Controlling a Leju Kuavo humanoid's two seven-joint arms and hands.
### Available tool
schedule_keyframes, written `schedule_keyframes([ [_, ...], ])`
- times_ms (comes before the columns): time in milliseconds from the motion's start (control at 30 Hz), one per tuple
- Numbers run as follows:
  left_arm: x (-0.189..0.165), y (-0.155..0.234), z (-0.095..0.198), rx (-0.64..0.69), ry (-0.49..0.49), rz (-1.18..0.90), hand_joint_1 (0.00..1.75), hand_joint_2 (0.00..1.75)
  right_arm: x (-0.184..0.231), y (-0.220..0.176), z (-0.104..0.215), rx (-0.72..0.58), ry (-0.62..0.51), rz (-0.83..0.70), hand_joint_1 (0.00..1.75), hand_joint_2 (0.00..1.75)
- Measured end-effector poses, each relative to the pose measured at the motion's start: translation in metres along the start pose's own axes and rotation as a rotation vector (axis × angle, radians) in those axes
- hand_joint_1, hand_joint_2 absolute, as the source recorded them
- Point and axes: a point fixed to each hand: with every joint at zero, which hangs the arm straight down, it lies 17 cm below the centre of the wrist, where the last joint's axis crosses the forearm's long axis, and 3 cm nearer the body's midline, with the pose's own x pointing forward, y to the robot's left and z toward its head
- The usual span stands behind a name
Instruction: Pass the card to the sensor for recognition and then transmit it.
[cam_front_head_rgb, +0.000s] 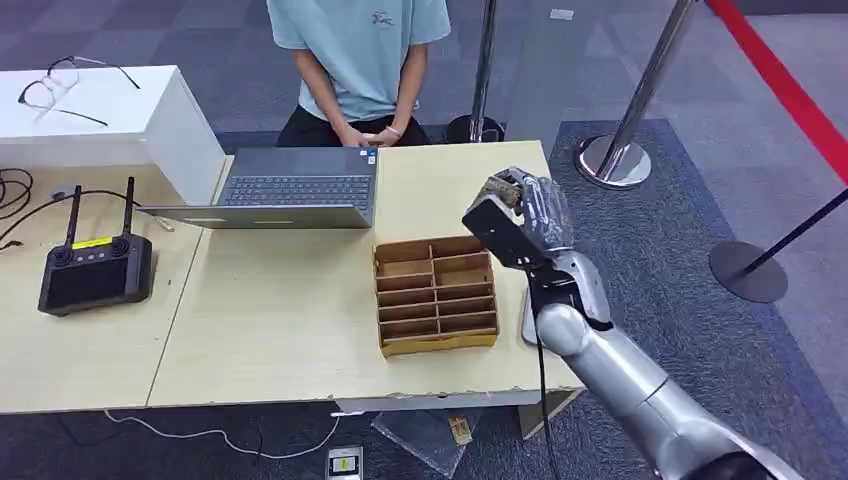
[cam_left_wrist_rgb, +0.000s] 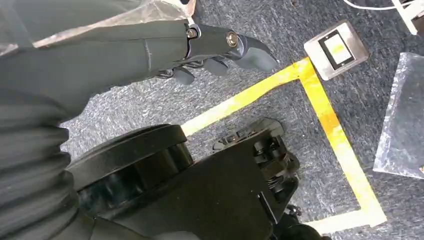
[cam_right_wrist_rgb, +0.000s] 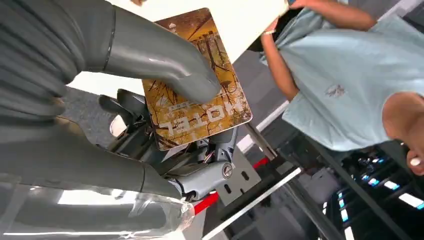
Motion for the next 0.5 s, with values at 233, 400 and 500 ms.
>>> schedule_keyframes([
  [233, -0.001, 0.0, 0.0, 0.0, 0.002, -0.001, 0.0, 1.75, 0.008, 0.009, -0.001, 0.016, -0.013, -0.008, 1.75, 1.75],
  [400, -0.001, 0.0, 0.0, 0.0, 0.002, -0.002, 0.0, 1.75, 0.008, 0.014, 0.0, 0.026, -0.013, -0.012, 1.75, 1.75],
  [500, -0.001, 0.0, 0.0, 0.0, 0.003, -0.003, 0.0, 1.75, 0.007, 0.014, -0.001, 0.028, -0.001, -0.03, 1.75, 1.75],
])
